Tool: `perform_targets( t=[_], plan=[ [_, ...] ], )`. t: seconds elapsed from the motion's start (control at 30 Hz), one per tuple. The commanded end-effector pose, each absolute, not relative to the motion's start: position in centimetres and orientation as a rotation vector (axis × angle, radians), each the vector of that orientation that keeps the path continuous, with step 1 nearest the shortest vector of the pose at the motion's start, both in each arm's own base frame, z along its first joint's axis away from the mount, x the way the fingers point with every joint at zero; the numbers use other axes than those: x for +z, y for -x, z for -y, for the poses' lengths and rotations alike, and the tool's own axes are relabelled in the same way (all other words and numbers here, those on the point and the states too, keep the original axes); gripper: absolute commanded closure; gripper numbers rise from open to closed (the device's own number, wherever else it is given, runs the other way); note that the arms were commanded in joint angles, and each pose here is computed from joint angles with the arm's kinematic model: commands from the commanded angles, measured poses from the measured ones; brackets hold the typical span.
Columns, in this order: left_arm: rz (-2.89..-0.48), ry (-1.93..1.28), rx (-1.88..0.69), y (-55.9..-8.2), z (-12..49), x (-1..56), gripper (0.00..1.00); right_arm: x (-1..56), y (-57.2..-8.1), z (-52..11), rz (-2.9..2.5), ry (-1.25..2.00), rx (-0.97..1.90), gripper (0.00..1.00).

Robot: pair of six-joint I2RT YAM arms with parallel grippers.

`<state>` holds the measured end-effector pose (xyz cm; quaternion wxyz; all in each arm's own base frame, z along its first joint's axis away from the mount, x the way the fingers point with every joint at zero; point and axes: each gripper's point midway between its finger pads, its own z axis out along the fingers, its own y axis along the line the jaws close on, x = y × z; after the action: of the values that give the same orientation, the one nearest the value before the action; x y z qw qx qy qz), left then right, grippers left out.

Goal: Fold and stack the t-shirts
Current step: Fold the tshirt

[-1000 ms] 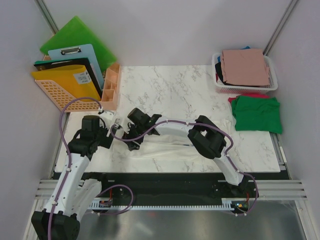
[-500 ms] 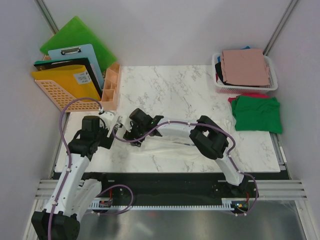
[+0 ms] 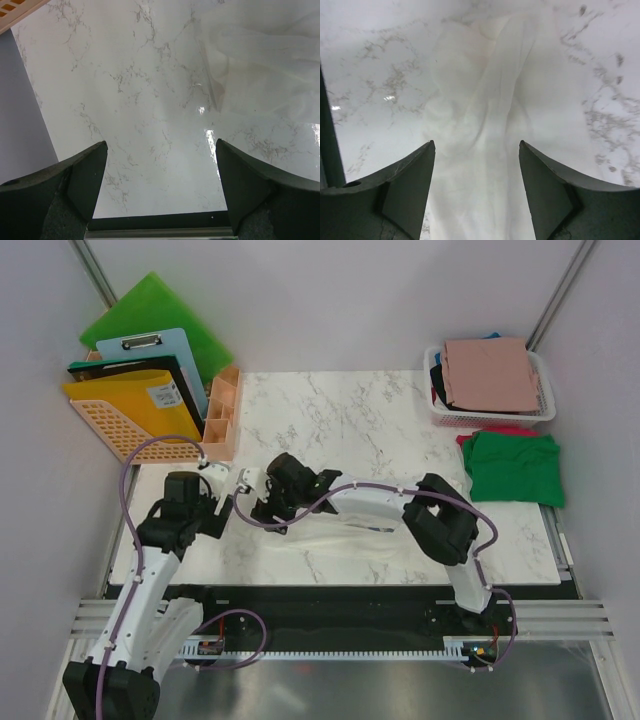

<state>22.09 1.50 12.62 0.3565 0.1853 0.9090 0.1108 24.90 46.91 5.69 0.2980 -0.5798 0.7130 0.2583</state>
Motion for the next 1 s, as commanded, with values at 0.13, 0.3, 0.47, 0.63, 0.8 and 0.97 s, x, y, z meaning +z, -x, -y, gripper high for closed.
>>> perform_targets(
  t=[0.13, 0.3, 0.47, 0.63, 0.8, 0.97],
  plan=[
    [-2.346, -0.521, 0.242, -22.9, -0.8, 12.3, 0.04, 17.3, -25.5, -45.1, -1.672, 1.425, 0.641, 0.19],
    [-2.328, -0.62, 0.149, -23.5, 0.7, 12.4, 0.04, 13.4, -25.3, -37.6, -1.807, 1.51, 0.541, 0.02],
    [-2.325, -0.692, -0.014, -24.8, 3.2, 12.7, 0.0, 9.1, -25.2, -29.0, -2.004, 1.487, 0.401, 0.02],
    [-2.283, -0.718, -0.099, -26.2, 4.7, 13.4, 0.0, 7.4, -24.9, -24.8, -2.117, 1.46, 0.28, 0.02],
    [-2.289, -0.753, -0.171, -26.5, 5.8, 12.7, 0.0, 6.2, -26.2, -22.9, -2.176, 1.411, 0.185, 0.02],
    [-2.267, -0.791, -0.205, -27.0, 6.8, 11.8, 0.0, 2.8, -27.8, -21.4, -2.317, 1.364, 0.153, 0.02]
  ],
)
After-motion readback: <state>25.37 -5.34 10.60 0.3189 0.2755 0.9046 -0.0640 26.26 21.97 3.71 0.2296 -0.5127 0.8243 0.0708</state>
